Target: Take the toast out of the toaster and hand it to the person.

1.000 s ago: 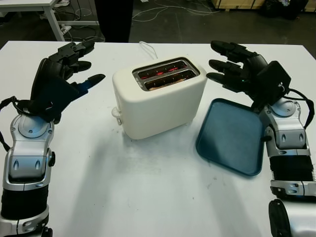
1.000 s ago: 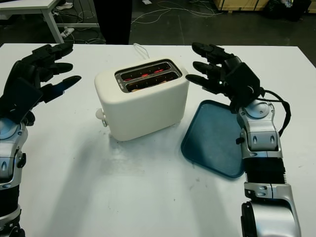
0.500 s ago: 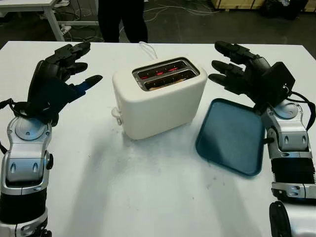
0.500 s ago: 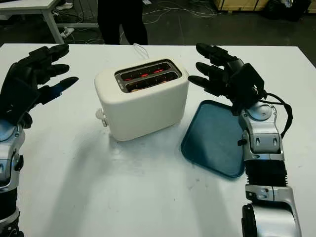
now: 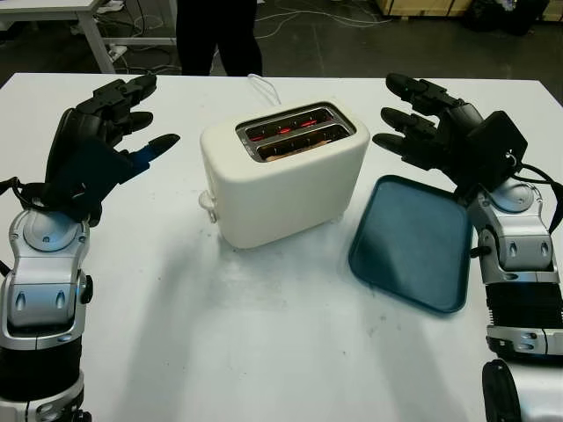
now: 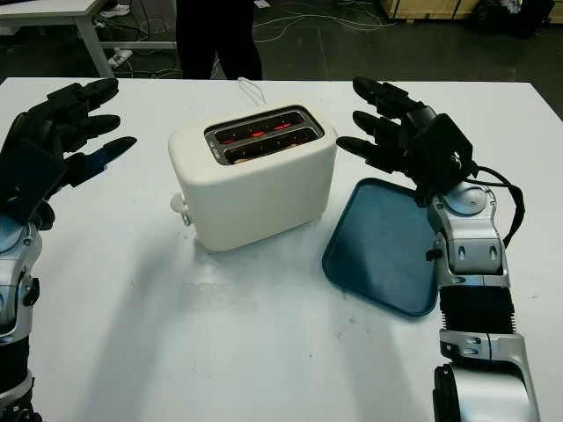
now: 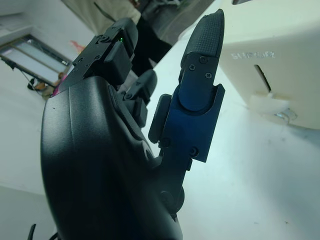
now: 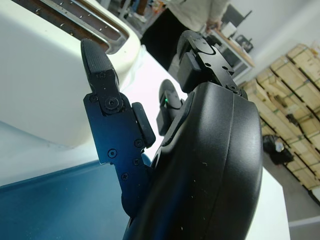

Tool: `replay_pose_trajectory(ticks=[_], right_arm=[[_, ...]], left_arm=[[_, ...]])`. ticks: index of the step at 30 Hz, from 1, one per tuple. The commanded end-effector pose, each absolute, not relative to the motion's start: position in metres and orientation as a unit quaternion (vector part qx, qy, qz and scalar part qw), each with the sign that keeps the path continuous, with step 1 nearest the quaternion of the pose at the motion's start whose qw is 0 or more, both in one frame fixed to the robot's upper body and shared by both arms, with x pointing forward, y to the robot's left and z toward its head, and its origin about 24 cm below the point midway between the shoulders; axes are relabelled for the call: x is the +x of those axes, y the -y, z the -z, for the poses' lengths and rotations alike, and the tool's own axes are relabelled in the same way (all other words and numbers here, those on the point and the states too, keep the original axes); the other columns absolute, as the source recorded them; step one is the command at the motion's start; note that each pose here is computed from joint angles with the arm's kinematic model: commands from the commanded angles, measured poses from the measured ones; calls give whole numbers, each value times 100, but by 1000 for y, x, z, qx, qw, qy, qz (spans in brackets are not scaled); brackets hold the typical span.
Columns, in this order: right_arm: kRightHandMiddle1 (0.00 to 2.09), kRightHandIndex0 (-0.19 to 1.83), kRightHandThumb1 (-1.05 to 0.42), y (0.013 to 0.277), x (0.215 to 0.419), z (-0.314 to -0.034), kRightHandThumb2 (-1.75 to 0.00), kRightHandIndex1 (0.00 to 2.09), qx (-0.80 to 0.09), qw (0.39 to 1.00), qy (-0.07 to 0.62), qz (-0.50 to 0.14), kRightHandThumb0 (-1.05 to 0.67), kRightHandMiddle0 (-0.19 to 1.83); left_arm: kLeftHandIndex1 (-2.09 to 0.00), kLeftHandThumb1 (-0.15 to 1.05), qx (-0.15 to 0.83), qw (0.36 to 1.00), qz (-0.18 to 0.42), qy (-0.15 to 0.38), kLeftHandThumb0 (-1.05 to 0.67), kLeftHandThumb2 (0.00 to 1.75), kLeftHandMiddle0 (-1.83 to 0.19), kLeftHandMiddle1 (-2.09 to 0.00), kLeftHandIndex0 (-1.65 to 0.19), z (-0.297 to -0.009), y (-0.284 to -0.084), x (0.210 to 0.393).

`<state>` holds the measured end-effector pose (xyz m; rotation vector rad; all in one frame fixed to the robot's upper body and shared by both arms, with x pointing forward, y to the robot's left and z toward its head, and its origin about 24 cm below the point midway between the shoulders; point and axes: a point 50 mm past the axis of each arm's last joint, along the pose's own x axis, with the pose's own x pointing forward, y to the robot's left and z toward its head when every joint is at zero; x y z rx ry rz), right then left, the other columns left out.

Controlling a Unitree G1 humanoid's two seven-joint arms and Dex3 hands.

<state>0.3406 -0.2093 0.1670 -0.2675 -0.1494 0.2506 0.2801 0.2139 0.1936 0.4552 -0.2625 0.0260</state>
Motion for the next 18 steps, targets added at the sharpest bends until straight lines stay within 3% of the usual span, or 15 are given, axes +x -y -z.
replay_pose_trajectory(ticks=[1, 18], right_arm=[[0, 34, -82, 212, 340, -168, 0, 0, -132, 982, 70, -120, -40, 31], [2, 39, -82, 207, 340, -169, 0, 3, -135, 981, 69, -122, -40, 36]], left_arm=[[-5, 92, 227, 965, -16, 130, -66, 13, -39, -44, -49, -194, -214, 279], [-3, 92, 211, 969, -20, 127, -65, 11, -39, -41, -49, -191, -218, 278]])
